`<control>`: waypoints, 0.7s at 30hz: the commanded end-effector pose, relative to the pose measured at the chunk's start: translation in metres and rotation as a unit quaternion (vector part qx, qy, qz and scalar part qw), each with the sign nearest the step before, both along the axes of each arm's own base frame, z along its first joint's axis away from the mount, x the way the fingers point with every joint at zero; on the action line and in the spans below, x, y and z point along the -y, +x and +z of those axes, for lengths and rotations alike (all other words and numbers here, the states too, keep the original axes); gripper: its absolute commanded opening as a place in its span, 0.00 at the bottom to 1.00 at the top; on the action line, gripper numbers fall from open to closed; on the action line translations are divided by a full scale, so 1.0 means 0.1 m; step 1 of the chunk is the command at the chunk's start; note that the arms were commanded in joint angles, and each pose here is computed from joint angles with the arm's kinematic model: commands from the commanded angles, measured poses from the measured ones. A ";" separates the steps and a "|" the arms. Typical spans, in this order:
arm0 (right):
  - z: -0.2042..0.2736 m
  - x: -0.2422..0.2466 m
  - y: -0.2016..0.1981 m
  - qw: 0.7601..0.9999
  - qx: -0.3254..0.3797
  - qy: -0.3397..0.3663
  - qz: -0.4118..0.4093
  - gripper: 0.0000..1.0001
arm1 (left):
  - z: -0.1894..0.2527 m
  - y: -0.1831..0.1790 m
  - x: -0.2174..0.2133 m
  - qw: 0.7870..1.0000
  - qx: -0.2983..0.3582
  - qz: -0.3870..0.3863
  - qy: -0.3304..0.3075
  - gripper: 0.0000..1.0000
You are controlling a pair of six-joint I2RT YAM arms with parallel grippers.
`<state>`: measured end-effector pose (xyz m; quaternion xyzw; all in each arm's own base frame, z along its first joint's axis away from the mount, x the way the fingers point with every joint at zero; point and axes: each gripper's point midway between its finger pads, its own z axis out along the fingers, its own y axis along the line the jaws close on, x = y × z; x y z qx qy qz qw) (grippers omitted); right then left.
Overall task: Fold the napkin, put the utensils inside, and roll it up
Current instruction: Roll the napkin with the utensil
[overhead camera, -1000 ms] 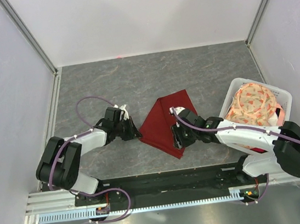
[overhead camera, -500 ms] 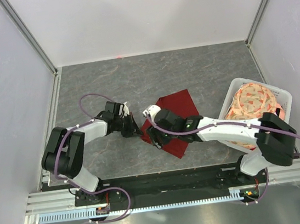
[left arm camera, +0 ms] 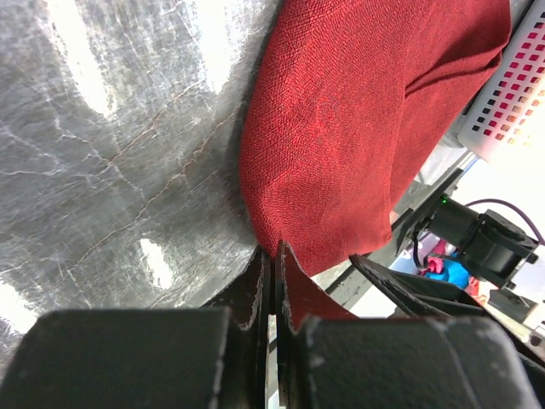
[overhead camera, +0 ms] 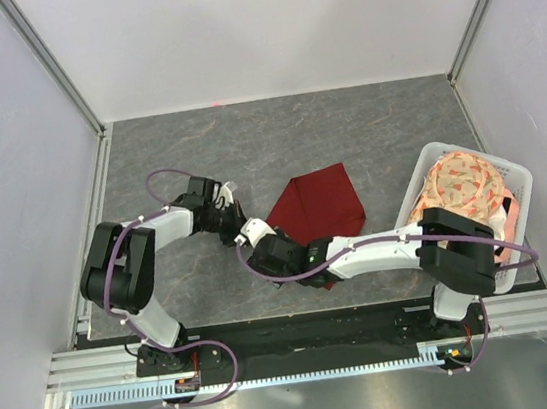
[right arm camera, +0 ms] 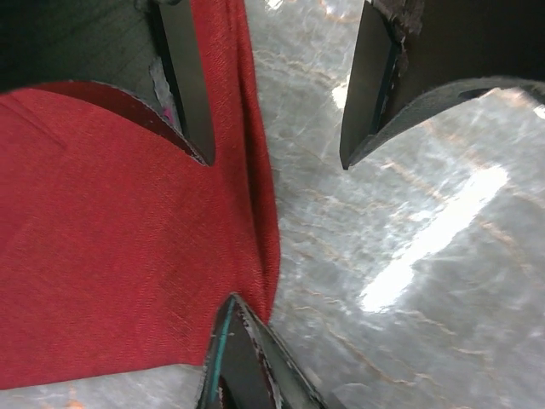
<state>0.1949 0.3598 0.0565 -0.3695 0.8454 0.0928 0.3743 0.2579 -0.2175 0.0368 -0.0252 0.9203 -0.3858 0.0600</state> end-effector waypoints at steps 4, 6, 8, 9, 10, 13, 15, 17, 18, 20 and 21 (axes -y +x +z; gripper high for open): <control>0.08 -0.03 0.25 0.992 0.104 -0.027 -0.064 0.66 | 0.12 0.05 0.02 1.000 -0.001 -0.016 -0.023 0.02; 0.01 -0.04 0.25 0.991 0.113 -0.042 -0.062 0.65 | 0.11 0.05 0.01 1.000 -0.002 -0.018 -0.024 0.02; -0.04 -0.01 0.28 0.987 0.129 -0.059 -0.069 0.64 | 0.11 0.05 0.00 1.000 -0.004 -0.017 -0.024 0.02; -0.04 0.01 0.29 0.985 0.140 -0.065 -0.075 0.62 | 0.12 0.06 0.00 1.000 -0.003 -0.018 -0.026 0.02; -0.10 0.03 0.30 0.984 0.143 -0.077 -0.076 0.61 | 0.12 0.05 0.00 1.000 -0.004 -0.017 -0.026 0.02; -0.15 0.13 0.36 0.977 0.163 -0.100 -0.094 0.53 | 0.11 0.05 0.00 0.999 -0.006 -0.018 -0.027 0.02; -0.19 0.17 0.37 0.975 0.168 -0.112 -0.098 0.48 | 0.11 0.06 0.00 0.999 -0.005 -0.018 -0.028 0.02; -0.22 0.20 0.37 0.973 0.170 -0.121 -0.099 0.42 | 0.11 0.07 -0.01 0.999 -0.006 -0.017 -0.029 0.02; -0.24 0.21 0.36 0.973 0.169 -0.124 -0.097 0.40 | 0.11 0.07 -0.01 0.999 -0.008 -0.016 -0.029 0.02; -0.27 0.22 0.34 0.974 0.163 -0.126 -0.089 0.35 | 0.11 0.08 -0.01 0.999 -0.006 -0.016 -0.029 0.02; -0.27 0.20 0.33 0.976 0.162 -0.121 -0.086 0.33 | 0.11 0.08 -0.01 0.999 -0.005 -0.017 -0.029 0.02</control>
